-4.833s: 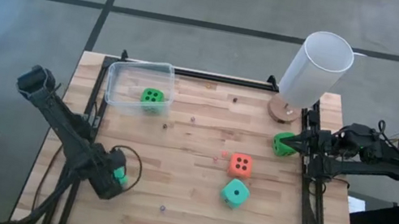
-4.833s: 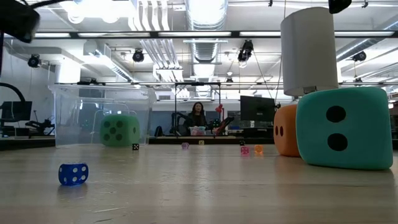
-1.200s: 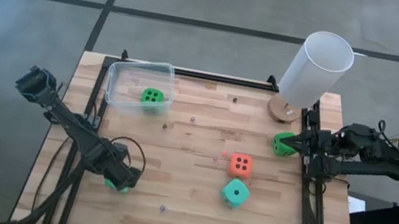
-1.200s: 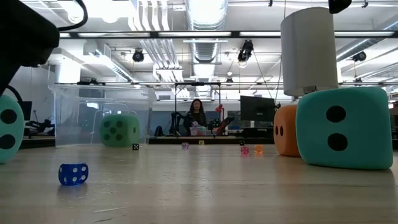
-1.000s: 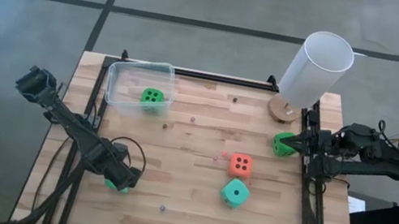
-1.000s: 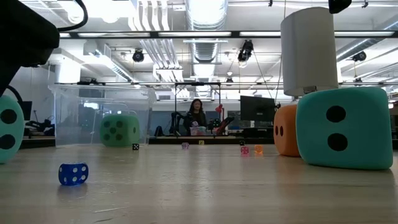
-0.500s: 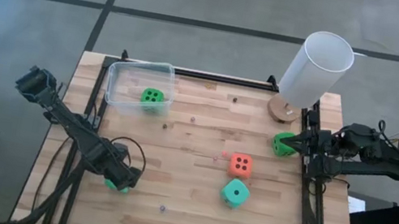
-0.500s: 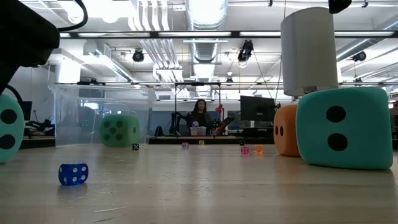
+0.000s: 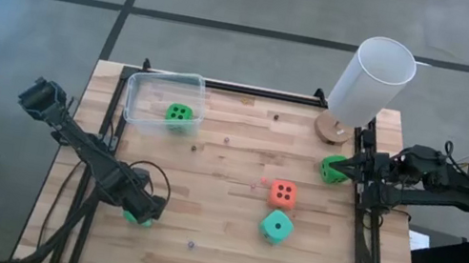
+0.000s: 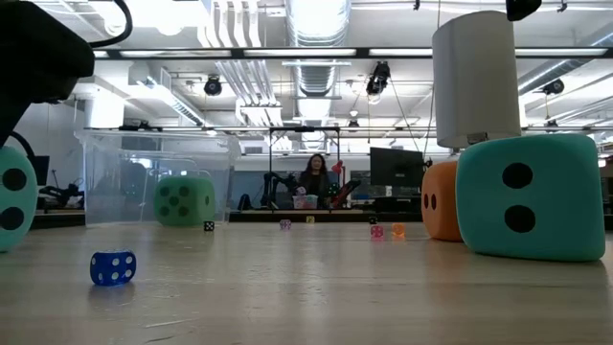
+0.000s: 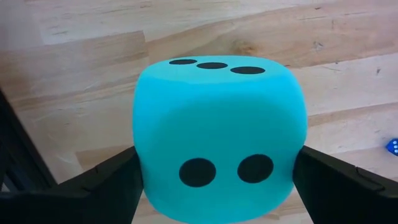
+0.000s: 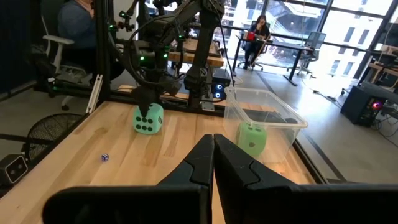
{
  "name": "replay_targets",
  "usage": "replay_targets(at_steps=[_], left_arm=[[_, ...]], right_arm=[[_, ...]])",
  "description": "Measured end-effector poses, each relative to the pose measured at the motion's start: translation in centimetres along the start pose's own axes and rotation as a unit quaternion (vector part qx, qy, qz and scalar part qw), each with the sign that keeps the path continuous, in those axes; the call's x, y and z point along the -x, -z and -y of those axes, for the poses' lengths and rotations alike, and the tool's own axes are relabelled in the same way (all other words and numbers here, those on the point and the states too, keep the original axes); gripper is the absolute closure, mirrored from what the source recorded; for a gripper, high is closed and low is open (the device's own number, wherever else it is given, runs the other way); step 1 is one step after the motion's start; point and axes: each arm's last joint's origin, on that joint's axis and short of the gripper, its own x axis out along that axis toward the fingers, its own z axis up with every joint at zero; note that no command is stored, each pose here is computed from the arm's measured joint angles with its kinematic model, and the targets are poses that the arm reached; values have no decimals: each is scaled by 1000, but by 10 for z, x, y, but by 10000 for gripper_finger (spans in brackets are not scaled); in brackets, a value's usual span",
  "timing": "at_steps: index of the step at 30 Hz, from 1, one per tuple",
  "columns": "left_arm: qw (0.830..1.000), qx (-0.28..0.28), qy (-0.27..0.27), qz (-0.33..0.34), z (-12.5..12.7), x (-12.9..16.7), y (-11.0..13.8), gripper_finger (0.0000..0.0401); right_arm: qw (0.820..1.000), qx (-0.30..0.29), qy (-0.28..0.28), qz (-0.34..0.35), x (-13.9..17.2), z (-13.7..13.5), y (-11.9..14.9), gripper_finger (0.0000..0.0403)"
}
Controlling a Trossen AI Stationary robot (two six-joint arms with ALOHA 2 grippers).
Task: Pick & Place Dice
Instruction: Put the left large blue dice into the transparent bin
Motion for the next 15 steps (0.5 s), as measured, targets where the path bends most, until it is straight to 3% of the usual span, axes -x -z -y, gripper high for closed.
replay_targets(at_steps=[15], left_arm=[[999,32,18,24,6,13,2,53]], right_arm=[[1000,-1,0,0,0,0,0,394]])
